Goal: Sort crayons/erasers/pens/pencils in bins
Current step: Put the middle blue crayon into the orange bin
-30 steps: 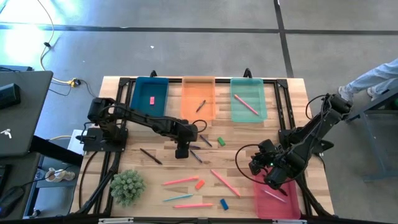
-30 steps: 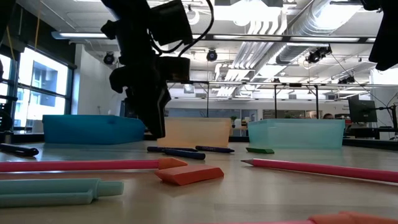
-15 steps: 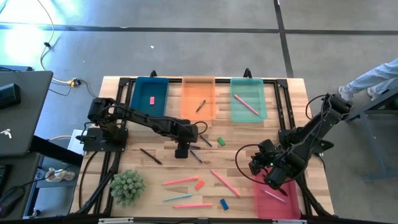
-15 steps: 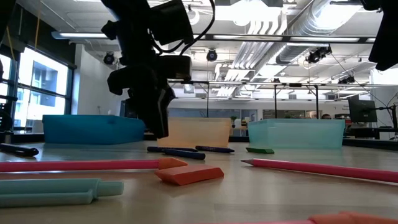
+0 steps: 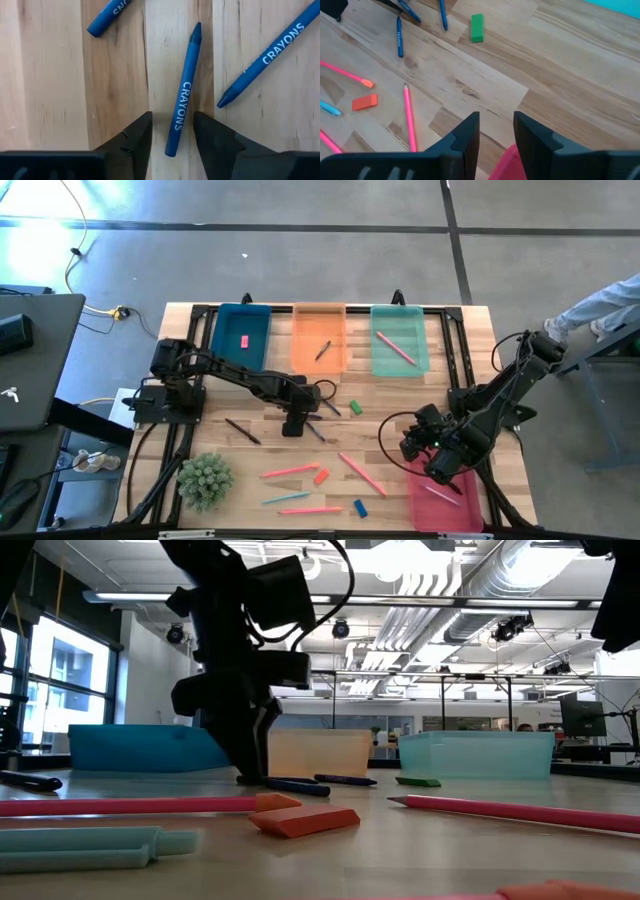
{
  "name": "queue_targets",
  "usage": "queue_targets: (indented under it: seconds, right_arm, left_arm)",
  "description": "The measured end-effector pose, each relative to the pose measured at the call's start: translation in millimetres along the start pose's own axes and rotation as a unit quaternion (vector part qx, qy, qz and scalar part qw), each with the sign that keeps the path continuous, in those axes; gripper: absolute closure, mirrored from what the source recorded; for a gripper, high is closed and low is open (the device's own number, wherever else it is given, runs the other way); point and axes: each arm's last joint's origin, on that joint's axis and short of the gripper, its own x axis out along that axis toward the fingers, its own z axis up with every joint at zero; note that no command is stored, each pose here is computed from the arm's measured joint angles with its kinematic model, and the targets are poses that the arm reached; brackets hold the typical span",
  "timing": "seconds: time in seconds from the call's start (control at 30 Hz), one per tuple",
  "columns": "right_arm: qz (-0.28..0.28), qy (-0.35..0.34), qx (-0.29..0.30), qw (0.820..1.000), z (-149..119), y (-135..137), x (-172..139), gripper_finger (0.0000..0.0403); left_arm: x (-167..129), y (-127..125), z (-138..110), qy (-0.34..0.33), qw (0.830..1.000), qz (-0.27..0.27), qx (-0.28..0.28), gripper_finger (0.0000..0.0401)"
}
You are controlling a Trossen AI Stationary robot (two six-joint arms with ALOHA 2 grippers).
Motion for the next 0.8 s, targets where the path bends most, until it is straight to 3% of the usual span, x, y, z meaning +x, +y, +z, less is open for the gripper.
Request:
queue_targets:
  seconds: [0.33, 0.8]
  right_arm:
    - [0.002, 0.0, 0.001, 1.0, -0.1, 0.4, 0.0, 0.0291]
    - [0.022, 0.006, 0.015, 1.0, -1.2, 4.9, -0.2, 0.0291]
  left_arm:
    - [0.0, -5.4, -0.7, 0.003, 1.0, -0.003, 0.027, 0.0388]
    - [-4.0, -5.2, -0.7, -0.003, 1.0, -0.011, 0.022, 0.0396]
